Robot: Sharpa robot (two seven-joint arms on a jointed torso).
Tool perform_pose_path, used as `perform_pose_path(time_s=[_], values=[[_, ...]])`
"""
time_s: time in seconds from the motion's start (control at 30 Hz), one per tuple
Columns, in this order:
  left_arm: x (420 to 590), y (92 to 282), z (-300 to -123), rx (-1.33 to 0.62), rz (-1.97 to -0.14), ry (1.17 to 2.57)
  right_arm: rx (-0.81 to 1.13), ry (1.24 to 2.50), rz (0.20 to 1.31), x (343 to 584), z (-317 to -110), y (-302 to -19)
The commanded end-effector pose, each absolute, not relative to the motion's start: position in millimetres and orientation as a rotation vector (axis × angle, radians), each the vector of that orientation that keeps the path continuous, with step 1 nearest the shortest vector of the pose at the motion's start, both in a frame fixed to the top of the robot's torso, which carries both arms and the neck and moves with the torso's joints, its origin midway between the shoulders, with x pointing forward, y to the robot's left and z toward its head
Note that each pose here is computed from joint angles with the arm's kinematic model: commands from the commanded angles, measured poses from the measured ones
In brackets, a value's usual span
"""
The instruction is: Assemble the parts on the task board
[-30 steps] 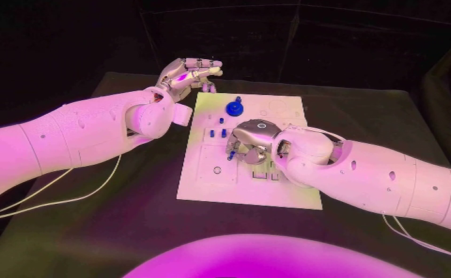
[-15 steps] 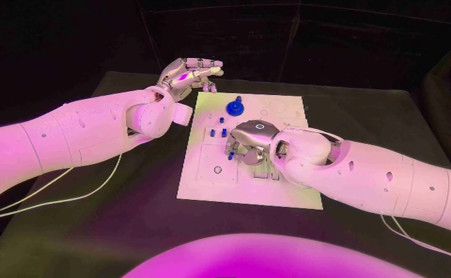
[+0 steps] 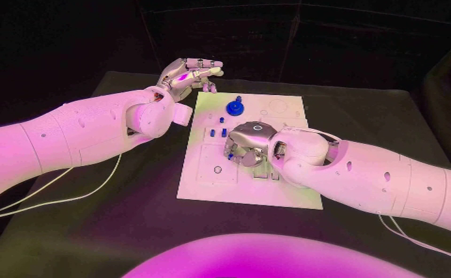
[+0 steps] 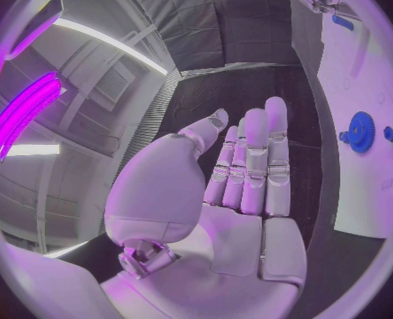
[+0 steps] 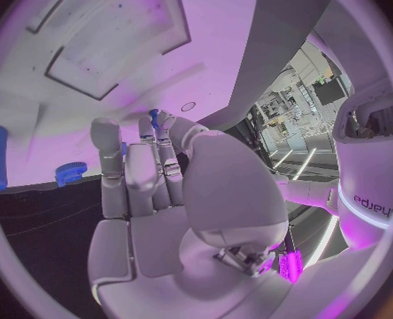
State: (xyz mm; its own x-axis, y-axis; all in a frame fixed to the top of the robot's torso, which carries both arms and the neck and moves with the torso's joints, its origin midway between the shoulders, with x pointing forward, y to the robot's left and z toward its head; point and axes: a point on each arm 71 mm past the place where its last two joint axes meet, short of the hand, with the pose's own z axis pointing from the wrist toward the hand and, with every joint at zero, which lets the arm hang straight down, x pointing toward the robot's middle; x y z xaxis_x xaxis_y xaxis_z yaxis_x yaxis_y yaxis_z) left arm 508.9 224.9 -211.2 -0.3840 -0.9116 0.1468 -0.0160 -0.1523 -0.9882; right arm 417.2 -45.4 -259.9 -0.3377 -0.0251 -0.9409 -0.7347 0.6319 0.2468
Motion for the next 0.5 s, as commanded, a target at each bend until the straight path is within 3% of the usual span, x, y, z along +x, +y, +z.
perform_pose_path(time_s=[0.03,0.5], values=[[508.9,223.7,-210.0,-1.099,-1.641,1.412,-0.623,1.787,0.802,418.6,-260.8,-46.1],[508.8,223.5,-210.3,-1.101,-1.645,1.421,-0.532,1.676,0.856,421.0,-252.5,-52.2]])
